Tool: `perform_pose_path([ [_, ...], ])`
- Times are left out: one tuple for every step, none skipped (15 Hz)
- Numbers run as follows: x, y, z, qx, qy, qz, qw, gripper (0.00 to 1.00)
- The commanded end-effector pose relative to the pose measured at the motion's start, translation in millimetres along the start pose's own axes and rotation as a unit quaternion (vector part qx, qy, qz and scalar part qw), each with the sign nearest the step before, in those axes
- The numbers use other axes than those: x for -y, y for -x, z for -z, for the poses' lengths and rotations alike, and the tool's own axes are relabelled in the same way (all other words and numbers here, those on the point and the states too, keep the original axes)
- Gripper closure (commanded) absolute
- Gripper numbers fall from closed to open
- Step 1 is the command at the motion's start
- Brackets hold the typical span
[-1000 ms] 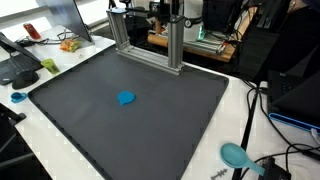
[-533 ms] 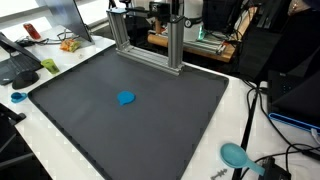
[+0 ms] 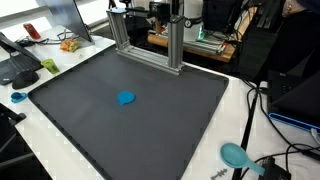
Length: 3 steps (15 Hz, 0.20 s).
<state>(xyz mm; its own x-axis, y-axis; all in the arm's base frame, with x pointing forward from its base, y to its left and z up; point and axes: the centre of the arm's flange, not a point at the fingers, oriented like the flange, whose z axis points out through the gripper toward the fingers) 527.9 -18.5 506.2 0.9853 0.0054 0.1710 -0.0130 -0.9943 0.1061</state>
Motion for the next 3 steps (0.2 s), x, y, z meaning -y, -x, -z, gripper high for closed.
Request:
perform_pose_path([
  [-0.1,0.8,-0.7,0.001,0.0,0.0,1.0,0.0],
  [-1.0,2.3,2.8,-0.002,0.0,-0.001,1.0,0.0],
  [-1.2,2.9,6.6,-0.005,0.0,-0.001,1.0,0.0],
])
